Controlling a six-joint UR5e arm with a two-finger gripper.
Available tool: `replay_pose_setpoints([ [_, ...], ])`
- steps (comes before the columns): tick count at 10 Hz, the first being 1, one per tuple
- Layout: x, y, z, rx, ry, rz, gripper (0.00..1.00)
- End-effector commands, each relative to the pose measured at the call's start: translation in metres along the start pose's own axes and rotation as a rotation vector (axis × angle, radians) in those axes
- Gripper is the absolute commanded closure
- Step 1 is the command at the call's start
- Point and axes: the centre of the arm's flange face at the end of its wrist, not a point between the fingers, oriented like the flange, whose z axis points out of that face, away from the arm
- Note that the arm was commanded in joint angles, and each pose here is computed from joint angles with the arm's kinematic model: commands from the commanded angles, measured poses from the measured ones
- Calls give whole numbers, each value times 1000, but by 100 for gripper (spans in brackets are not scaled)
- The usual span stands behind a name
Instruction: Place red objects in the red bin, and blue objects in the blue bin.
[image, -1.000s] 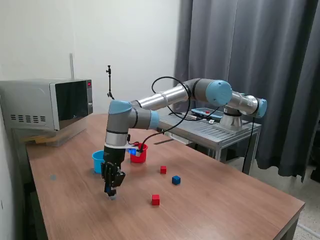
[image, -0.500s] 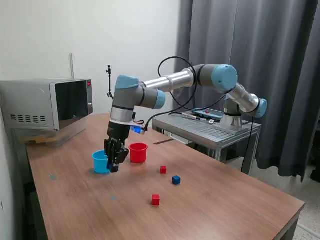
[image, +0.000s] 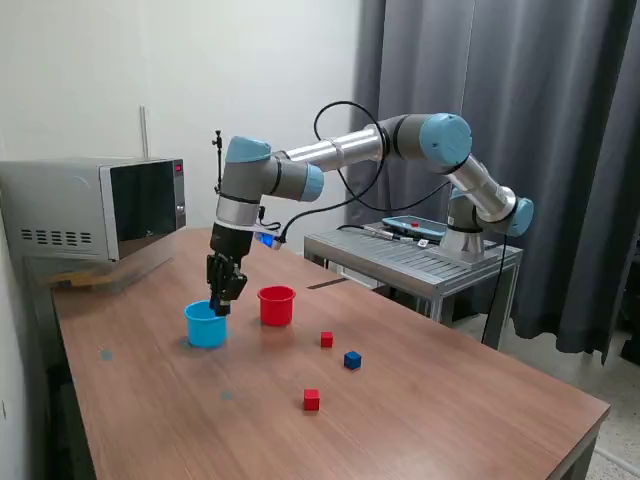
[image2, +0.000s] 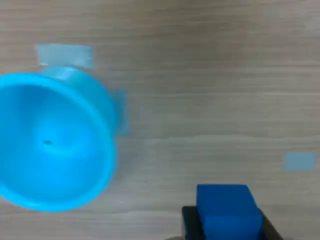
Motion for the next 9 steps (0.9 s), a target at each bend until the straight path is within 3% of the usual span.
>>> replay_pose_setpoints([
  [1,-53,4,-10,-7,-47,69,100],
  [9,-74,-9,13,44,-67,97,100],
])
